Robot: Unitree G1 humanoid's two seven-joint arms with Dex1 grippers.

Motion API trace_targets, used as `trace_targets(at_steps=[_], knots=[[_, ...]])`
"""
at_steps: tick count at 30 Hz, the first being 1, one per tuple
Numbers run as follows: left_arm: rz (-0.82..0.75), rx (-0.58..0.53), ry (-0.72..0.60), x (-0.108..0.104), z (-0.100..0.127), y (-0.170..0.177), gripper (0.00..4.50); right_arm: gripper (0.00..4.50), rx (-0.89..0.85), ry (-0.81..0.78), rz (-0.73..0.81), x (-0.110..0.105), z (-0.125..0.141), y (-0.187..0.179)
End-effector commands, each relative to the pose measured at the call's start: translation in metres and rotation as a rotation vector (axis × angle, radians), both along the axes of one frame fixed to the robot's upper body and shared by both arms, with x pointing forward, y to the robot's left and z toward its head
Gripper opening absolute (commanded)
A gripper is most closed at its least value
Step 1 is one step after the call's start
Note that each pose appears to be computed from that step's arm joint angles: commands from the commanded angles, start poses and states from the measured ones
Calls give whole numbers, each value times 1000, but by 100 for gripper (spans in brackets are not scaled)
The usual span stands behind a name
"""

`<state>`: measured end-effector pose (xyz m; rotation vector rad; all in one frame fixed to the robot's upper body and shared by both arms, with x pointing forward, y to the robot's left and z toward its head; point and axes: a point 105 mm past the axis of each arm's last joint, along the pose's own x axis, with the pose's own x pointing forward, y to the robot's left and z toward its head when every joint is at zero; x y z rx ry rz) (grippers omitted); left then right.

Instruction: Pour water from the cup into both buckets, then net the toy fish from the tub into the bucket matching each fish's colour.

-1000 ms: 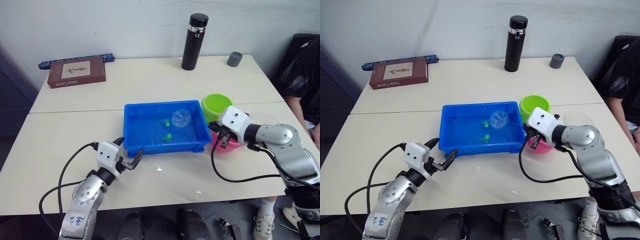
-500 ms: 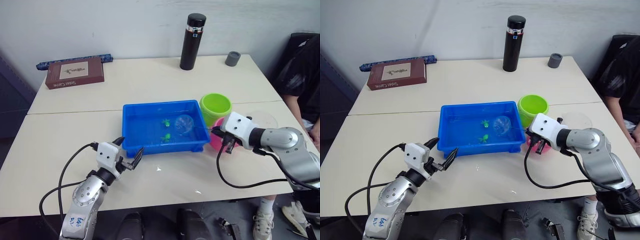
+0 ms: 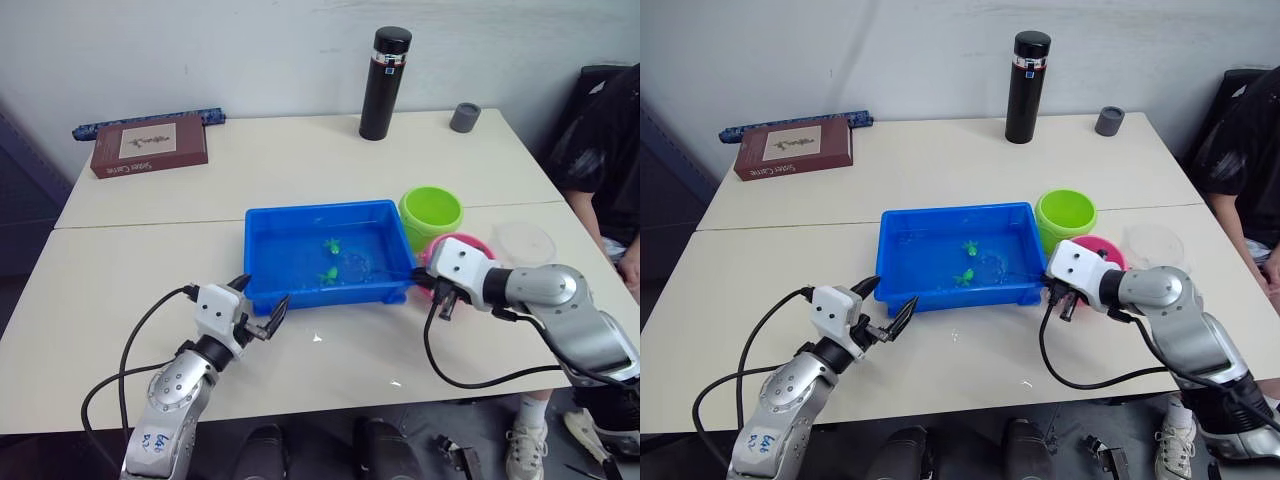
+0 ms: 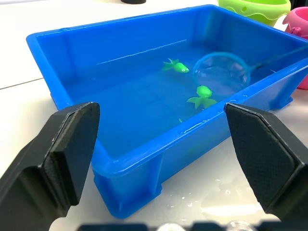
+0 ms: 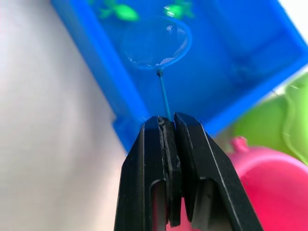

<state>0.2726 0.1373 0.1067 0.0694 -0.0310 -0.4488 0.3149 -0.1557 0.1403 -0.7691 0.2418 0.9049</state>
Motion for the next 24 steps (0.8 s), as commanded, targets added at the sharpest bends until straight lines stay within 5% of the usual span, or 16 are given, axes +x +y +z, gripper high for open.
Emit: trace_targets(at_steps=[1, 11, 24], knots=[[-11, -3, -55, -3, 15, -5, 446, 0, 21, -39, 49, -1, 13, 14], [-2, -4, -59, -4, 17, -7, 446, 0, 92, 9, 79, 2, 18, 34], [-39, 4, -70, -3, 22, -11, 446, 0, 314, 160, -39, 0, 56, 27]])
